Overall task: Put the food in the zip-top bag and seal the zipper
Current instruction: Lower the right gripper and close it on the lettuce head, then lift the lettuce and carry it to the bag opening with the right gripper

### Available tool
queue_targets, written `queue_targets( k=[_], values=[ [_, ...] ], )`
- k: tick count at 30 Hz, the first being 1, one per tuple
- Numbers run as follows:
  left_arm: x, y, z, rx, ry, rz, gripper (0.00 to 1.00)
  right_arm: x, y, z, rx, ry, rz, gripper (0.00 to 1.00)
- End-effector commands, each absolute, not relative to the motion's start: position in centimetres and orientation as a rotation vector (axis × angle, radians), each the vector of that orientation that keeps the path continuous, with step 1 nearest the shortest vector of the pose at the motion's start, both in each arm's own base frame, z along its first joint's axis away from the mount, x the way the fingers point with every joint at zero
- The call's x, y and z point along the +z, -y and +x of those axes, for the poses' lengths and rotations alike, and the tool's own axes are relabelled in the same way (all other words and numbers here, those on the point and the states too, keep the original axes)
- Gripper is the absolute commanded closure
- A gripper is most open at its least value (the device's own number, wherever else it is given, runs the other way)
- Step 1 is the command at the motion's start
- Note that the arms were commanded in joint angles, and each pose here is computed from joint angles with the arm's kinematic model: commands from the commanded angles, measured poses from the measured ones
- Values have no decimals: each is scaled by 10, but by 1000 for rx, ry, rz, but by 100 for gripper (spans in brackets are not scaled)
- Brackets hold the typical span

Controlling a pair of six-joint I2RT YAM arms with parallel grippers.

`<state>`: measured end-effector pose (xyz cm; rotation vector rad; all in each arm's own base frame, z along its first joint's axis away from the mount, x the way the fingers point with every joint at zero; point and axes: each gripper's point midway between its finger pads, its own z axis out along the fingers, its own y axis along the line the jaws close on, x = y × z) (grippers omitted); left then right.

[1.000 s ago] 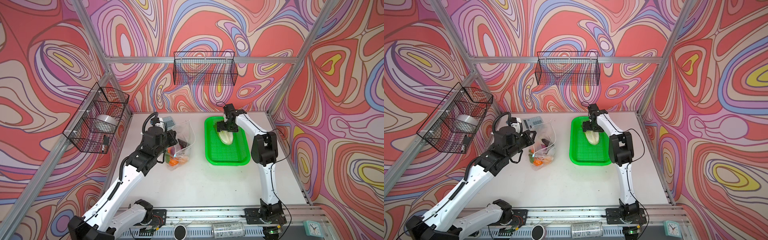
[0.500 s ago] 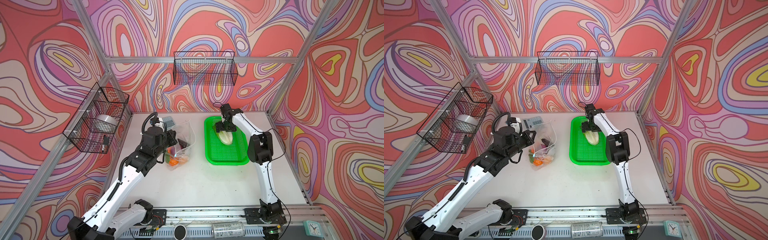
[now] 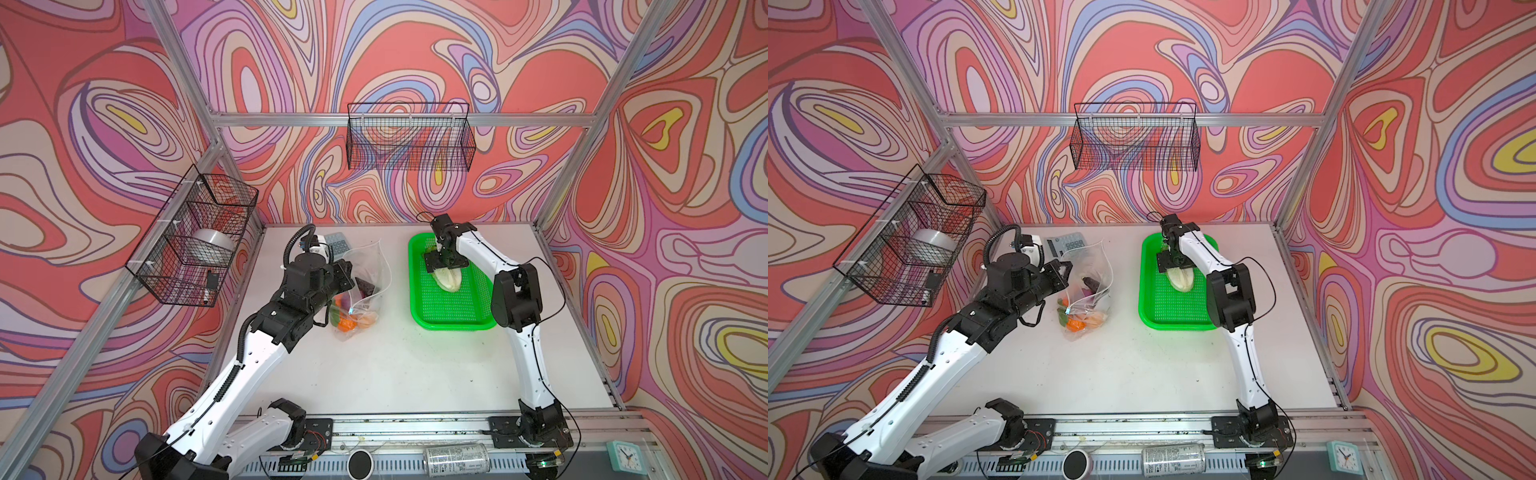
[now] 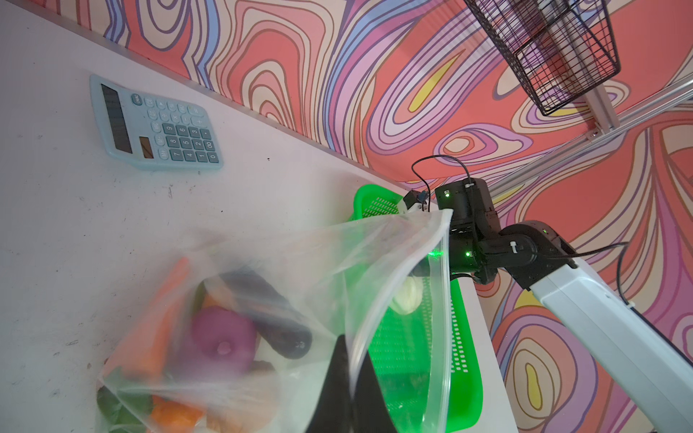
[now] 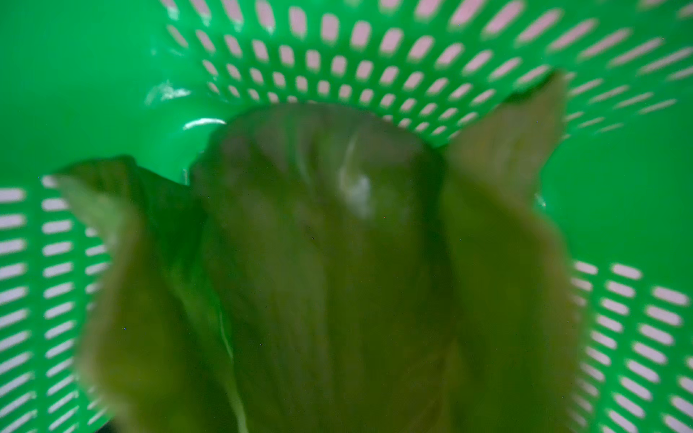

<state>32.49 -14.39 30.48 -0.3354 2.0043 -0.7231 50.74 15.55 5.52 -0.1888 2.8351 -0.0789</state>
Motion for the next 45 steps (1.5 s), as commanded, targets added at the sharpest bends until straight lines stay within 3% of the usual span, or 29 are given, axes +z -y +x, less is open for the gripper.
queue_targets(
  k=[1, 6, 9, 12, 23, 30, 35, 45],
  values=[
    [313, 141, 324, -724, -1979, -340, 100, 38, -148, 498, -169, -2882, -225, 2],
    [311, 140, 323, -723, -1982, -349, 100, 59, -157, 506, -87, -2827, -200, 13],
    [311, 140, 322, -727, -1984, -348, 100, 87, -165, 511, -1, -2756, -170, 22],
    [313, 141, 322, -732, -1981, -342, 100, 121, -170, 513, 67, -2676, -133, 26],
    [317, 144, 325, -742, -1980, -341, 100, 261, -187, 491, 389, -2357, -66, 27],
    [321, 148, 331, -757, -1977, -337, 100, 359, -232, 457, 780, -2049, -103, 30],
    [322, 150, 331, -761, -1981, -331, 100, 416, -283, 419, 886, -1810, -224, 30],
    [318, 146, 332, -750, -1991, -371, 100, 450, -358, 356, 1131, -1452, -321, 32]
  ],
)
